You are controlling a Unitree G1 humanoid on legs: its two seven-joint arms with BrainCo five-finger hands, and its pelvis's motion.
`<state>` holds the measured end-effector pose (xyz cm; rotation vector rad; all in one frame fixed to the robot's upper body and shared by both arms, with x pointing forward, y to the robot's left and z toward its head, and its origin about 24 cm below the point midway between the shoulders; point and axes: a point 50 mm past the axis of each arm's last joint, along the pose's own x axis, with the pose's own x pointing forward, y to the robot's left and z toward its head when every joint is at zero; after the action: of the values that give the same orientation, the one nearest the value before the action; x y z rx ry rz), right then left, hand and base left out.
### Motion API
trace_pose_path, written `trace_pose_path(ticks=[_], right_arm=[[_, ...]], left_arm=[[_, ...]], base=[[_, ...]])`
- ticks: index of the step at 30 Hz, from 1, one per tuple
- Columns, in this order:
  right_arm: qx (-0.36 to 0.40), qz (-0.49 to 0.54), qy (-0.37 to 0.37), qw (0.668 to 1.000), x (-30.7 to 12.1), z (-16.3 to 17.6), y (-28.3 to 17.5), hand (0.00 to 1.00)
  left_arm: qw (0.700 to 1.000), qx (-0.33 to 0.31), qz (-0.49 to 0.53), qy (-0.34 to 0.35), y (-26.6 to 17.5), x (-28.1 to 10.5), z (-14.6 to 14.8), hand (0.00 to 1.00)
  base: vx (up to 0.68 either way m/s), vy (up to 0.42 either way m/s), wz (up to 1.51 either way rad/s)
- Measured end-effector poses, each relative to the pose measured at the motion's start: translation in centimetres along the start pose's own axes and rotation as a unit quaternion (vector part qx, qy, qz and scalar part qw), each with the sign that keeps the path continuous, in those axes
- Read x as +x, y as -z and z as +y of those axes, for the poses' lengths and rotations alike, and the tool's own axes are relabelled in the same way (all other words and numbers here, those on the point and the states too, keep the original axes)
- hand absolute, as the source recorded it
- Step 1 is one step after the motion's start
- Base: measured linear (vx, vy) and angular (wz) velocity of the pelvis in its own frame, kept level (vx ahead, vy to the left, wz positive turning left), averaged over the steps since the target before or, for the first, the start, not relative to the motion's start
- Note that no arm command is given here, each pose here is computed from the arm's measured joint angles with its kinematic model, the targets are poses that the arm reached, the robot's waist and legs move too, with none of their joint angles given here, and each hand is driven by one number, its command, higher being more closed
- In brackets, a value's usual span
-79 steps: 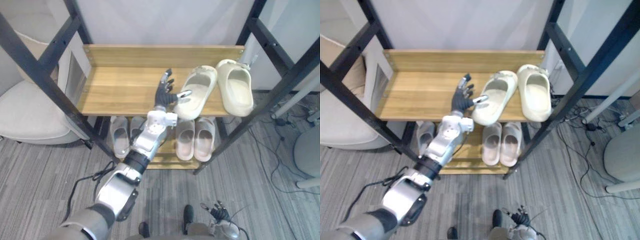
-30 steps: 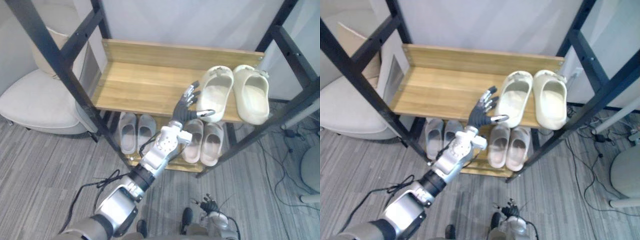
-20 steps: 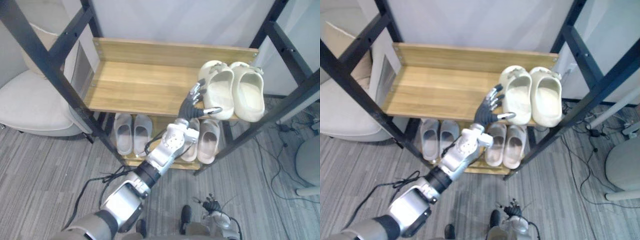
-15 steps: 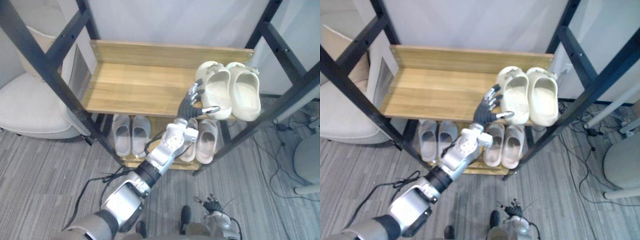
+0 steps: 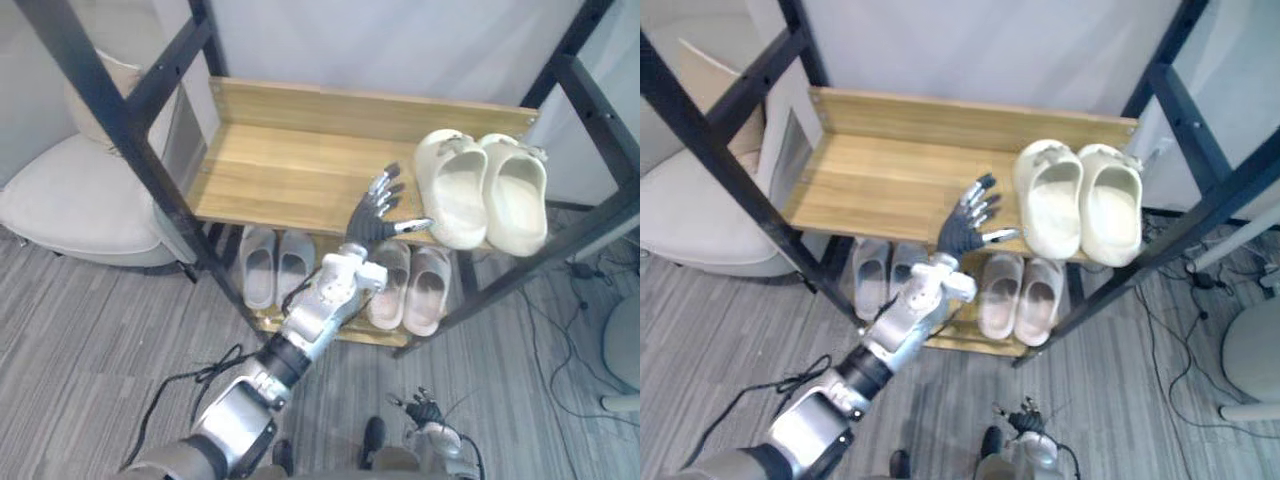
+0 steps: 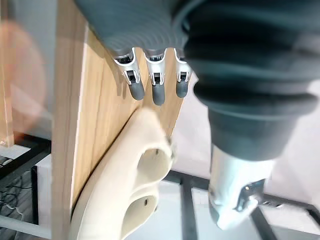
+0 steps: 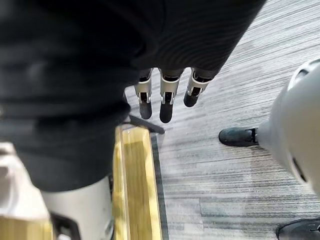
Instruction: Organize the slippers on the shoe rack
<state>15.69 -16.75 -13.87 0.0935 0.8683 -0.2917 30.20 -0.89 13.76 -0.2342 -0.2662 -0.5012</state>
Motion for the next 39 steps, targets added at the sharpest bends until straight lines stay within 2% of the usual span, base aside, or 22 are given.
trace_pose_path(ticks=[3,7,10,13,18,21,22,26,27,29,32,36,39], right_arm=[[-0.018,0.005,-0.008,1.0,-0.1,0.2,0.3,0.0],[-0.038,0.002,-0.026,0.999,-0.1,1.1,0.1,0.0],[-0.065,0.019,-0.034,0.997,-0.2,1.3,1.1,0.0],[-0.073,0.029,-0.035,0.996,-0.4,1.3,1.7,0.0],[-0.088,0.033,-0.038,0.995,-0.6,1.2,2.2,0.0],[-0.093,0.037,-0.042,0.994,-0.8,1.4,2.5,0.0],[-0.093,0.037,-0.042,0.994,-0.8,1.4,2.6,0.0],[-0.1,0.039,-0.049,0.993,-1.0,1.5,3.0,0.0],[-0.098,0.038,-0.05,0.993,-1.1,1.5,3.1,0.0],[-0.098,0.038,-0.051,0.993,-1.2,1.5,3.2,0.0],[-0.097,0.036,-0.051,0.993,-1.2,1.5,3.2,0.0],[-0.097,0.039,-0.05,0.993,-1.2,1.4,3.4,0.0],[-0.099,0.043,-0.048,0.993,-1.1,1.3,3.4,0.0]], left_arm=[[0.996,-0.034,-0.036,0.072,-1.7,-1.6,-2.1,0.0],[0.987,-0.088,-0.046,0.128,-2.2,-3.6,-3.9,0.0],[0.981,-0.121,-0.003,0.151,-0.2,-5.8,-4.6,0.0],[0.978,-0.133,0.064,0.147,2.6,-8.6,-4.2,0.0],[0.969,-0.133,0.185,0.098,7.7,-12.8,-2.2,0.0],[0.948,-0.114,0.295,0.027,12.1,-17.5,0.4,0.0],[0.947,-0.112,0.301,0.022,12.3,-17.7,0.6,0.0],[0.9,-0.042,0.43,-0.054,16.5,-22.8,4.1,0.0],[0.873,-0.011,0.478,-0.095,17.7,-25.1,5.6,0.0],[0.856,0.004,0.504,-0.116,18.3,-26.4,6.3,0.0],[0.81,0.03,0.558,-0.175,19.2,-29.4,7.9,0.0],[0.776,0.046,0.579,-0.247,19.1,-30.9,10.0,0.0],[0.764,0.059,0.583,-0.269,18.9,-31.6,10.7,0.0]], base=[[0.0,0.025,0.31],[-0.05,0.026,0.18],[-0.08,-0.002,0.06],[-0.1,-0.033,0.15],[-0.09,-0.033,0.11],[-0.07,-0.026,0.06],[-0.03,-0.017,0.06],[-0.02,-0.017,0.08],[0.0,0.0,0.0],[0.0,0.0,0.0],[0.0,0.0,0.0],[0.03,0.007,-0.09],[0.05,0.014,-0.33]])
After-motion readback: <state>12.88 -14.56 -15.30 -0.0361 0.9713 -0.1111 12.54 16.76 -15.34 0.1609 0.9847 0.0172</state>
